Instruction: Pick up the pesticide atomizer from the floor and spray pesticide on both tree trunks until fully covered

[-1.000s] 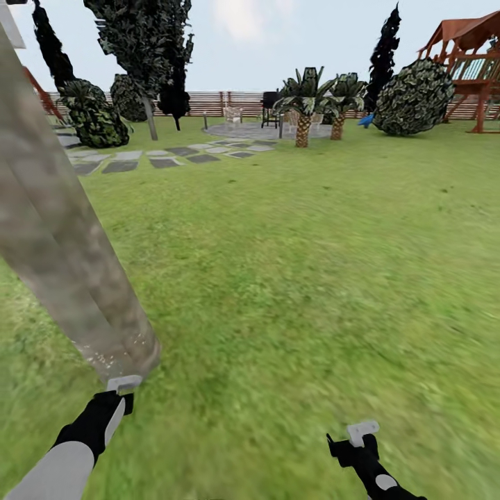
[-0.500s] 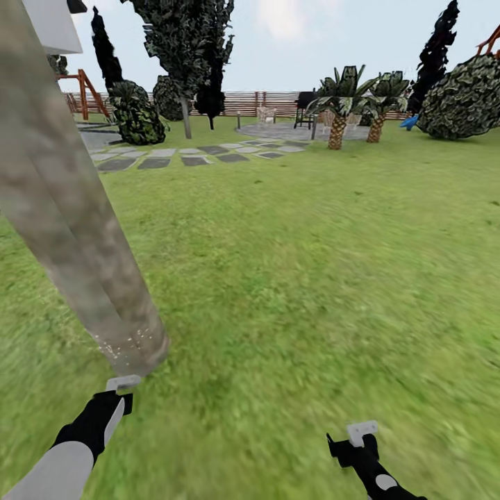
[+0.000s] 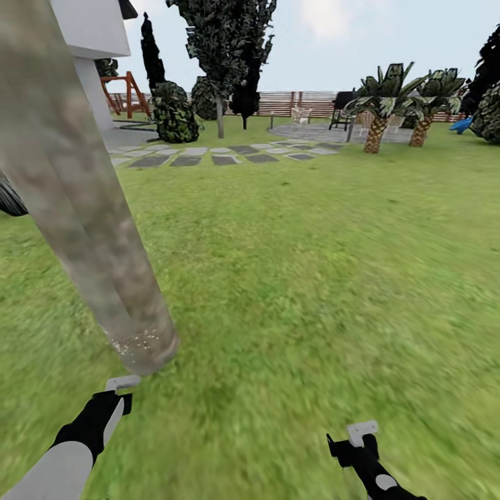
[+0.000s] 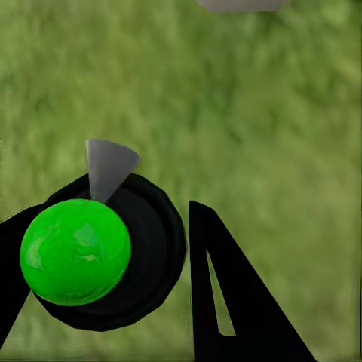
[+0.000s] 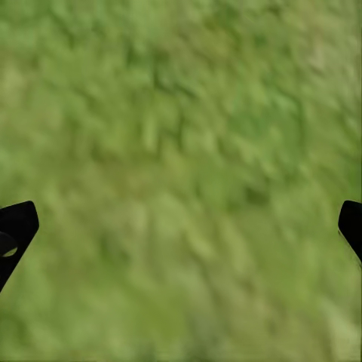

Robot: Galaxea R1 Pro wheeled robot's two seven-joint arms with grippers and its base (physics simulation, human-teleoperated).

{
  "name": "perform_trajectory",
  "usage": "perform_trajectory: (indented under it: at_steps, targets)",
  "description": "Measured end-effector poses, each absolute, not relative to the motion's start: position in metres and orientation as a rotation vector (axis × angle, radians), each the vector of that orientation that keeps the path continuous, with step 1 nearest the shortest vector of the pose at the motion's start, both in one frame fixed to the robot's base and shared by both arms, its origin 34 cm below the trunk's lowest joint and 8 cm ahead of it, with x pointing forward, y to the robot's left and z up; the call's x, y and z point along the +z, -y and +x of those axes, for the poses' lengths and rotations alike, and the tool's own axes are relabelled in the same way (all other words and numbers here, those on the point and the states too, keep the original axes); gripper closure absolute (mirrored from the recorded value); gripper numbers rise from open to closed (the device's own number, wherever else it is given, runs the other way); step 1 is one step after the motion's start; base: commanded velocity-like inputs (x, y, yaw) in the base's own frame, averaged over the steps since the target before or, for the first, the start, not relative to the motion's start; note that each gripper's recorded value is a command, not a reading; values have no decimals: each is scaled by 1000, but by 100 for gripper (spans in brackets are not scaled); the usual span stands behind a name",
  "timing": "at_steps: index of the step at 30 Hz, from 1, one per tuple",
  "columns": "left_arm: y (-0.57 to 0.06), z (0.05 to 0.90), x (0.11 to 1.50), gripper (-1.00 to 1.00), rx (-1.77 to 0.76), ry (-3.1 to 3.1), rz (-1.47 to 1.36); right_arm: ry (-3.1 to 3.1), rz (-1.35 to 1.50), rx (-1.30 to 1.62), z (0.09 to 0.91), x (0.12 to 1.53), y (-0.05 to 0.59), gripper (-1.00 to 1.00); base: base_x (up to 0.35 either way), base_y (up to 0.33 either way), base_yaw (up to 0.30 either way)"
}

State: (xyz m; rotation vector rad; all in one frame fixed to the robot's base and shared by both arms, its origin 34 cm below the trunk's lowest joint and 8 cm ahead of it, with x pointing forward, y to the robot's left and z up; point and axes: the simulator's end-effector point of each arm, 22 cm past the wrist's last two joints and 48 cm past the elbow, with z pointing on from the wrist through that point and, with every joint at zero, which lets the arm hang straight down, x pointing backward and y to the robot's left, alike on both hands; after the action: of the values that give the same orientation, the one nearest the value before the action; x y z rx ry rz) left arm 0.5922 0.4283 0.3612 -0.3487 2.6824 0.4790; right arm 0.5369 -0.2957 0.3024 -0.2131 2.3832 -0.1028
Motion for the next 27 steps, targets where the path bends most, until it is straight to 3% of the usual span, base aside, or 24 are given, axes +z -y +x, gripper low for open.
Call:
perform_trajectory:
  at_steps: [11, 21, 27]
  targets:
    - [-429, 592, 361, 100, 480, -2683, -349, -2383, -213, -103, 537, 302, 296, -100, 123, -230, 277]
    - [-428, 599, 365, 100, 476, -2674, -341, -2384, -213, -104, 537, 302, 297, -100, 8, -18, 273]
    - [-377, 668, 403, 100, 353, -2593, -314, -2384, -213, -105, 537, 302, 297, -100, 0, 0, 33]
